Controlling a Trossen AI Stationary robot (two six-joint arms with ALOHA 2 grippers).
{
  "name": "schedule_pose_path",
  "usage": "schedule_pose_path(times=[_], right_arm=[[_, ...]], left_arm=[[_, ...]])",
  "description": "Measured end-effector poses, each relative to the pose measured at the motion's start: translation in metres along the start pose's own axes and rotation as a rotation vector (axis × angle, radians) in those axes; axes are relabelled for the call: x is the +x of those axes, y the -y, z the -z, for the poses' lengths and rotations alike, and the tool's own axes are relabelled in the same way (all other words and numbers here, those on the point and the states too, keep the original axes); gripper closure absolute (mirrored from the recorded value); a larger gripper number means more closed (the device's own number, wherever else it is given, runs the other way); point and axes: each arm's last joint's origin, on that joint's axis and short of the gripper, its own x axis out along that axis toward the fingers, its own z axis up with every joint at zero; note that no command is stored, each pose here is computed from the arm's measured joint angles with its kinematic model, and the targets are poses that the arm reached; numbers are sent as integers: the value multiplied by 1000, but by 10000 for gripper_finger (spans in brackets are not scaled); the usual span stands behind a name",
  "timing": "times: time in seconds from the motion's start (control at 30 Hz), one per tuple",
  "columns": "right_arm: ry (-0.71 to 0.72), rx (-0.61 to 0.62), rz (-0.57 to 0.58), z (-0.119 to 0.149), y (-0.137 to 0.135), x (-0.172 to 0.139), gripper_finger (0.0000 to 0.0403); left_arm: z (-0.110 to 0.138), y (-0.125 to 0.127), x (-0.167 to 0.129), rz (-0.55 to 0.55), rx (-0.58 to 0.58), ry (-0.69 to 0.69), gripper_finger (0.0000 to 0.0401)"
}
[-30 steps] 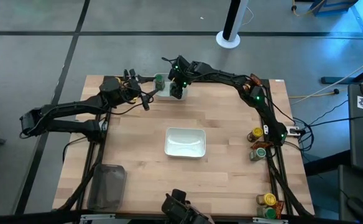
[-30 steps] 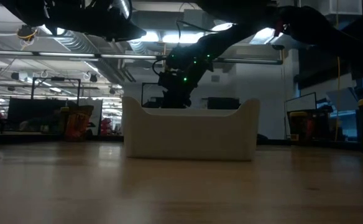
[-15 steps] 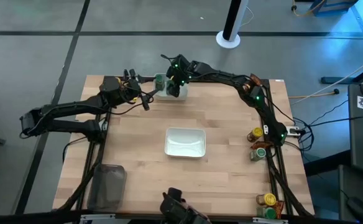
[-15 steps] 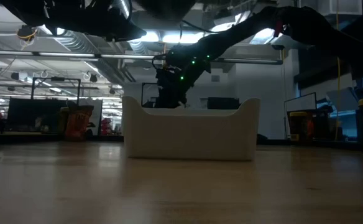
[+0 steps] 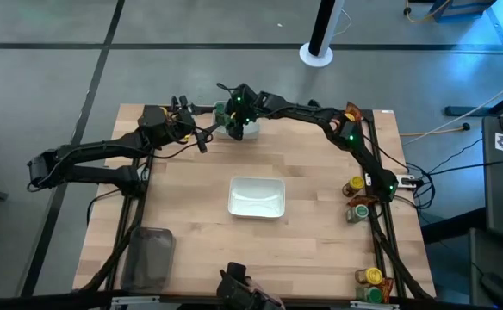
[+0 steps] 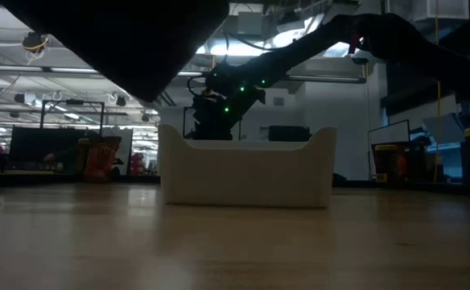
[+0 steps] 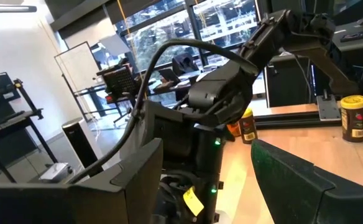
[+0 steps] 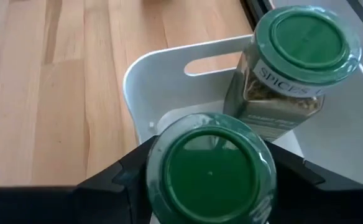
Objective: Sort spices by type
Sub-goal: Put the top right green seasoning bottle into the top white bin, then put the top green seasoning bottle into the top white bin
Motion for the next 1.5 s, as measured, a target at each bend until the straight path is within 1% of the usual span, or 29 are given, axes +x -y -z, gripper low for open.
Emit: schedule_pose_path(times=[0.13, 0.2, 0.33, 0.47, 0.57, 0.67, 0.9, 1.03, 1.17, 1.4, 1.5], right_arm=[[-3, 2, 2, 0, 0, 0, 176], [-3, 3, 2, 0, 0, 0, 168], [-4, 7, 7, 0, 1, 0, 130], [-39, -1, 61, 0, 2, -2, 89], [-64, -33, 97, -5, 3, -9, 70], [-93, -49, 90, -12, 2, -18, 61], [-135, -69, 78, -34, -1, -50, 59], [-150, -74, 74, -41, -6, -79, 58], [-213, -74, 55, -43, -13, -106, 58], [-291, -85, 25, -48, -38, -156, 58], [-345, -95, 41, -48, -52, -175, 58]], left_arm=[[0, 0, 0, 0, 0, 0, 166], [0, 0, 0, 0, 0, 0, 166], [0, 0, 0, 0, 0, 0, 166], [0, 0, 0, 0, 0, -1, 166], [0, 0, 0, 0, 0, -1, 166], [0, 0, 0, 0, 0, -1, 166], [0, 0, 0, 0, 0, -1, 166], [0, 0, 0, 1, 0, -3, 166], [0, 0, 0, 1, 4, -3, 166], [0, 0, 0, 0, 3, -2, 166], [0, 0, 0, 0, 3, -1, 166]])
